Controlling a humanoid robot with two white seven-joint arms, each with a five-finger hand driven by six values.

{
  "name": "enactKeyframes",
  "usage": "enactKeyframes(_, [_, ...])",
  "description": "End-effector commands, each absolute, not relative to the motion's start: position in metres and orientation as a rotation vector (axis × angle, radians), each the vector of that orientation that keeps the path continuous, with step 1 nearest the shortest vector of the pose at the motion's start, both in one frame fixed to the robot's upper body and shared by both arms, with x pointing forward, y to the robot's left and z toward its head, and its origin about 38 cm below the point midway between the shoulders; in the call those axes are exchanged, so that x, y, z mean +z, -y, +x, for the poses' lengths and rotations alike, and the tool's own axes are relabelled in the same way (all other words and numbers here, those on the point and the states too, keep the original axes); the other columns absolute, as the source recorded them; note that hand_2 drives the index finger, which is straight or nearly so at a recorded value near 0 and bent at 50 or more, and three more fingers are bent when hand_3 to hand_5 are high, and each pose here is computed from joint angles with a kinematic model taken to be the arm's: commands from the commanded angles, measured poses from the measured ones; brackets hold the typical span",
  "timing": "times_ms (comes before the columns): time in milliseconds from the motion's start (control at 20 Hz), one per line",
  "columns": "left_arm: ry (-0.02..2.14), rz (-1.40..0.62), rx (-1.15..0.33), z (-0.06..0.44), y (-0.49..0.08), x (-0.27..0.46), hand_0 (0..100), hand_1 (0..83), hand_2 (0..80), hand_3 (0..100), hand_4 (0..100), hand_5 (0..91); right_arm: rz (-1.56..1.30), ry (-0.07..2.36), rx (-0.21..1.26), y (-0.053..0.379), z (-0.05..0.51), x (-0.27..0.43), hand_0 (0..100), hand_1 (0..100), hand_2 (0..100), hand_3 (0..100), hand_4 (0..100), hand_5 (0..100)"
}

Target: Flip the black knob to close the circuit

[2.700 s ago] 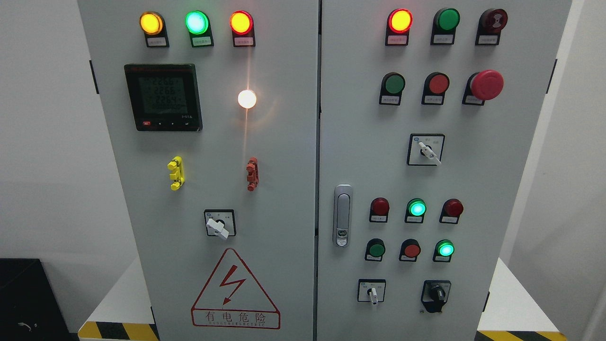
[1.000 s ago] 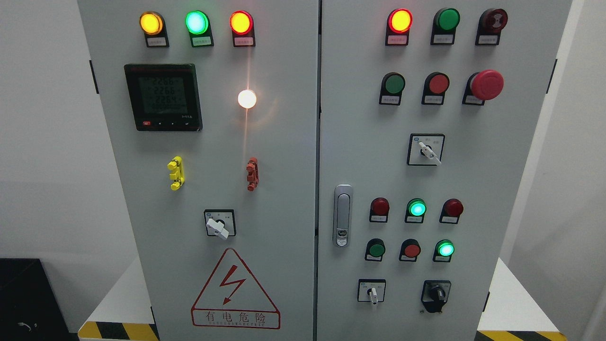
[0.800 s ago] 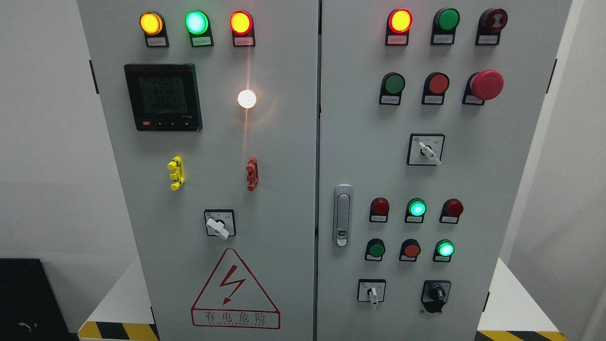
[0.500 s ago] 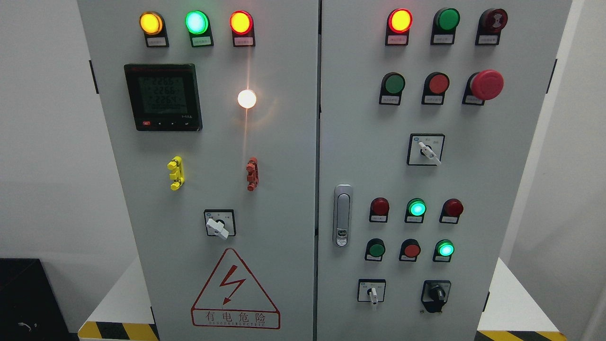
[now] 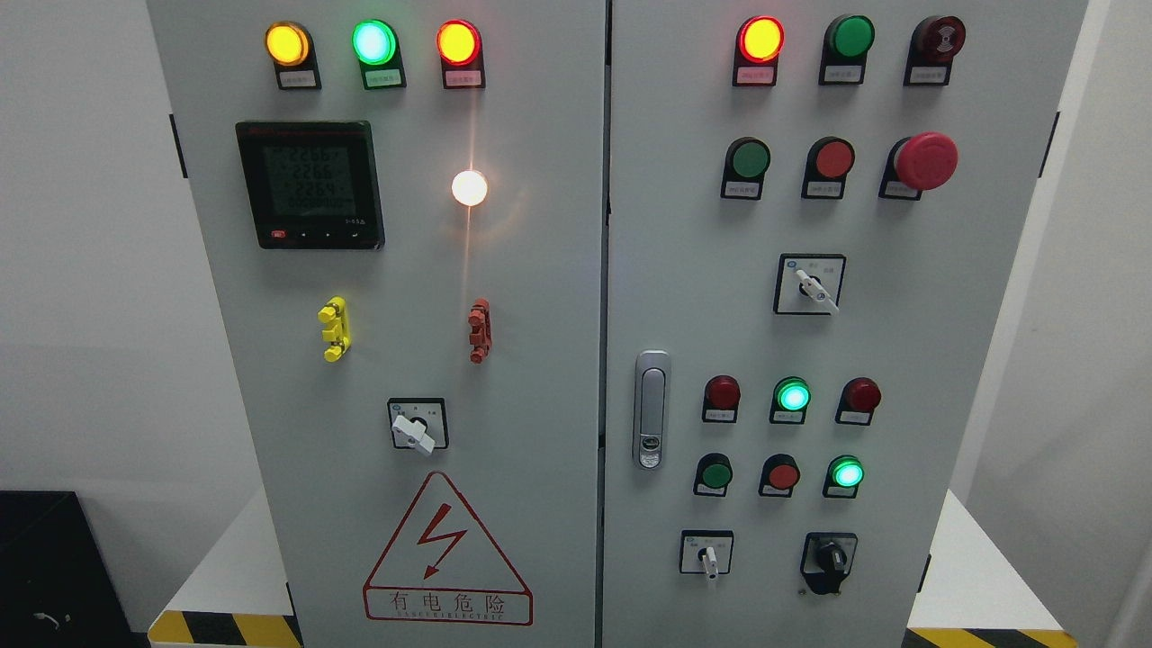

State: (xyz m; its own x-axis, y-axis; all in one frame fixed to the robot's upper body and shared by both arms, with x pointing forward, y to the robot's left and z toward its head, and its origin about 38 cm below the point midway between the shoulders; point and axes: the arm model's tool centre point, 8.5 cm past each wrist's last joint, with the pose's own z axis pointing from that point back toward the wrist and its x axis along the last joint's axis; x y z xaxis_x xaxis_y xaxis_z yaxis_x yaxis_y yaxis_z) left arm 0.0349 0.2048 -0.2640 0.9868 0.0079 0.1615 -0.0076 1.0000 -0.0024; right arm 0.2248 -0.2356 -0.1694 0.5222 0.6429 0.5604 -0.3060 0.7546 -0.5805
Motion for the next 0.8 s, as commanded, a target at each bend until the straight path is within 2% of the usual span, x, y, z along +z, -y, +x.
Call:
enactKeyframes(0, [0.156,-0.001,0.008,0.031,-0.205,-0.264,12,55.6,0.0,0,0,0.0,-0.589,1.026,0.629,0.243,0.270,-0.116,0,6,71,88,77,75])
enactKeyframes(400, [0.156,-0.001,0.008,0.031,-0.205,-0.264,12,55.6,0.0,0,0,0.0,-0.793,1.140,0.768,0.248,0.299,-0.063,0,6,81,95,86,86])
enactKeyframes(750, [0.156,-0.001,0.008,0.031,-0.205,-0.264,12,55.6,0.0,0,0,0.0,-0.941,1.246,0.803,0.244,0.319,-0.008,0,4,88,100,91,94])
